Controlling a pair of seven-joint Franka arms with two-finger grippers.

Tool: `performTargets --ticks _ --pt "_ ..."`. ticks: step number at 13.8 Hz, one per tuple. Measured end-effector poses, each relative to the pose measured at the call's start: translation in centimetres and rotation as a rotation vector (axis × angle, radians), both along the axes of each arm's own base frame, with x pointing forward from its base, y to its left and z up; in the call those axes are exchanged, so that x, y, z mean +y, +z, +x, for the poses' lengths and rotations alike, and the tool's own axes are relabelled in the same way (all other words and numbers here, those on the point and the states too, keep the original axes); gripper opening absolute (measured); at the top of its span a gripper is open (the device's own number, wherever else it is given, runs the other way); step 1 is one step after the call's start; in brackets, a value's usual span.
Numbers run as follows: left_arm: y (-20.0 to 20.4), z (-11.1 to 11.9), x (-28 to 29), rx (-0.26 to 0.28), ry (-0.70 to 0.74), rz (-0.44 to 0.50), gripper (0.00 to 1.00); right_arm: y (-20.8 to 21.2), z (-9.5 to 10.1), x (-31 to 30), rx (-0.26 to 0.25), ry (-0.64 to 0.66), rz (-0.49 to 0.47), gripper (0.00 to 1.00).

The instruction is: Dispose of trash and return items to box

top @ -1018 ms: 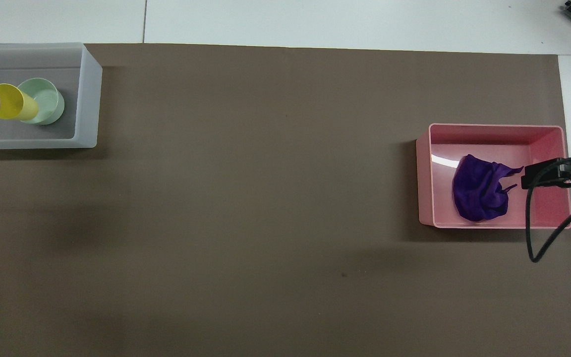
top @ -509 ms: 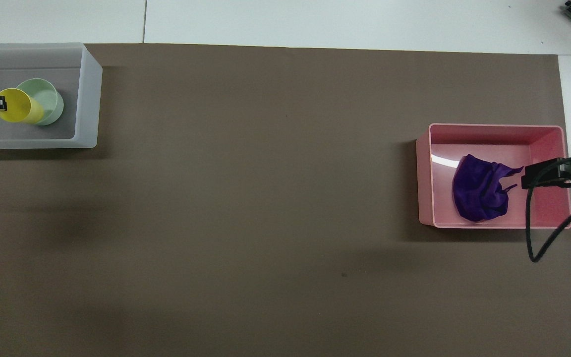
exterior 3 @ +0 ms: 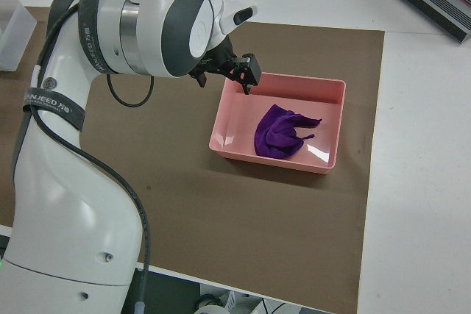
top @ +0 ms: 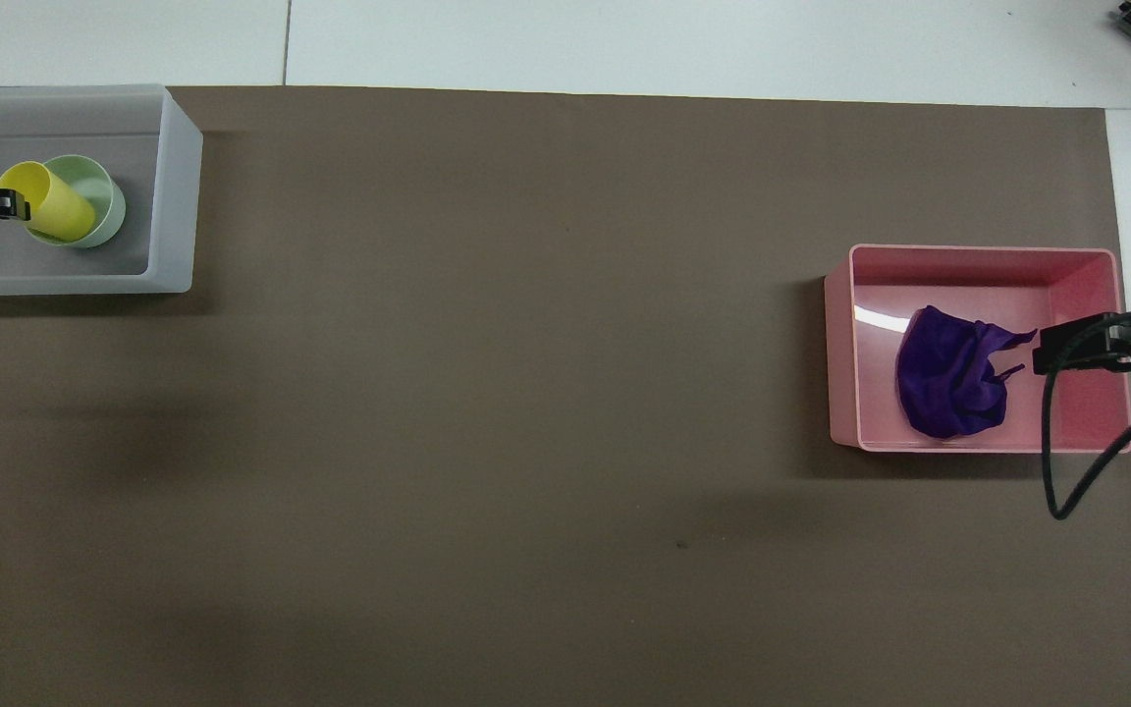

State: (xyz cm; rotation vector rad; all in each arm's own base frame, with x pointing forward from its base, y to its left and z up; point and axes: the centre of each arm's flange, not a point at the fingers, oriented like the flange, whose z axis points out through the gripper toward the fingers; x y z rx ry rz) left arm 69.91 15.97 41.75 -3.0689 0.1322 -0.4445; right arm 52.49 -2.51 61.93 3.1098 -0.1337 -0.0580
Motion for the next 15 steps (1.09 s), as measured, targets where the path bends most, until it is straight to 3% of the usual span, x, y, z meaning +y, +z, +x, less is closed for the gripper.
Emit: performTargets --ticks 2,6,15 --pt "1.7 0.0 -1.8 -0.012 -0.026 0.001 1.0 0.0 0.0 0.0 0.0 0.0 0.0 1.0" --pt "4.4 -1.8 -8.6 -0.007 -0.119 -0.001 1.0 0.0 0.0 0.0 0.0 0.0 0.0 1.0" --pt "7.0 -9.5 -23.2 0.032 -0.191 -0.041 1.0 0.0 0.0 0.0 0.0 -0.001 0.0 1.0"
